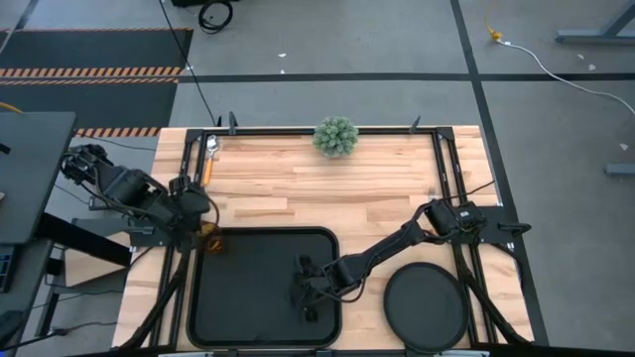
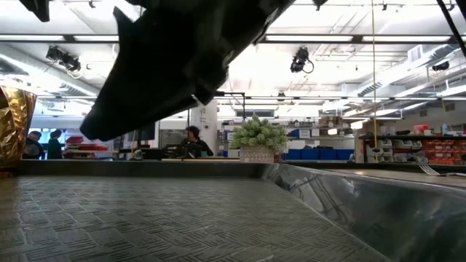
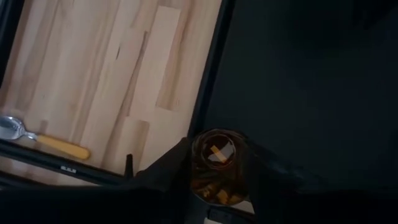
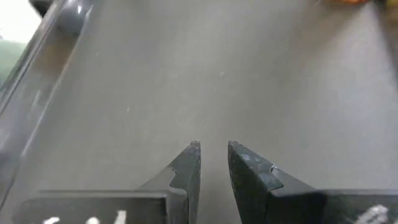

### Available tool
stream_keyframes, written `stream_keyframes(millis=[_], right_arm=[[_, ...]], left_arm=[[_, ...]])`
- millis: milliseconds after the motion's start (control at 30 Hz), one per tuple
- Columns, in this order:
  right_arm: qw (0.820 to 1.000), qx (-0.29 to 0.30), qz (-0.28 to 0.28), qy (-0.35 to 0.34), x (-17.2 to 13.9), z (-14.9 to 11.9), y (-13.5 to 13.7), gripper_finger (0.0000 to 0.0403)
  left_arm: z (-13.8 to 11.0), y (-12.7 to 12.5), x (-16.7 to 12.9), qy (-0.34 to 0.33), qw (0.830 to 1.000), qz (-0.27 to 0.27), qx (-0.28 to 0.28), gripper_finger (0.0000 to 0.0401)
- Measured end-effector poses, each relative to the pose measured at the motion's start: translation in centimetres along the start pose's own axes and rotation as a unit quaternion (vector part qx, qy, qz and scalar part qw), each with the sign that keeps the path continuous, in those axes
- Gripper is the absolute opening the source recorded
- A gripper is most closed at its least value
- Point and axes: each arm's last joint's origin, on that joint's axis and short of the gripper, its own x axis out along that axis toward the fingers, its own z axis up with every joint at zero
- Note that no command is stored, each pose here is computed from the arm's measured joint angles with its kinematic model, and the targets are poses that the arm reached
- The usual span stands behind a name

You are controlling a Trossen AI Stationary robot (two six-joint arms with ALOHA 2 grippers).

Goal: Pick and place plate/cup/fork/spoon on tray
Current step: Move the black serving tray to the center of the table

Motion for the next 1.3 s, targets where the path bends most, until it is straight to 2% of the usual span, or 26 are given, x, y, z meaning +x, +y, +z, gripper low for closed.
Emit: stream_keyframes(millis=[133,233,333,567,667,967,1133,1300], right_arm=[[0.997,0.012,-0.024,-0.075,1.0,0.6,-2.3,0.0087],[0.987,0.046,-0.002,-0.157,1.2,2.1,-4.3,0.0087],[0.979,0.066,0.013,-0.195,1.3,3.0,-5.7,0.0087],[0.971,0.034,0.033,-0.232,0.5,5.1,-3.6,0.0087],[0.970,0.004,0.034,-0.239,1.6,5.7,-2.2,0.0086],[0.983,-0.028,0.042,-0.178,6.0,6.6,-0.3,0.0087],[0.988,-0.012,0.038,-0.146,8.4,6.0,-1.4,0.0087],[0.996,0.016,0.051,-0.072,10.5,3.7,-3.0,0.0087]], left_arm=[[0.0,-0.1,0.0,-0.001,1.000,0.000,0.014,0.0141],[0.0,0.0,0.0,-0.011,0.999,0.011,0.031,0.0141],[0.1,0.1,0.0,-0.026,0.998,0.028,0.048,0.0141],[0.4,0.3,0.0,-0.061,0.993,0.070,0.067,0.0142],[0.4,0.3,-0.1,-0.067,0.993,0.076,0.067,0.0142],[0.4,0.3,-0.1,-0.066,0.991,0.076,0.085,0.0142],[0.5,0.4,-0.1,-0.081,0.988,0.096,0.092,0.0142],[0.5,0.4,-0.1,-0.080,0.988,0.094,0.089,0.0142]])
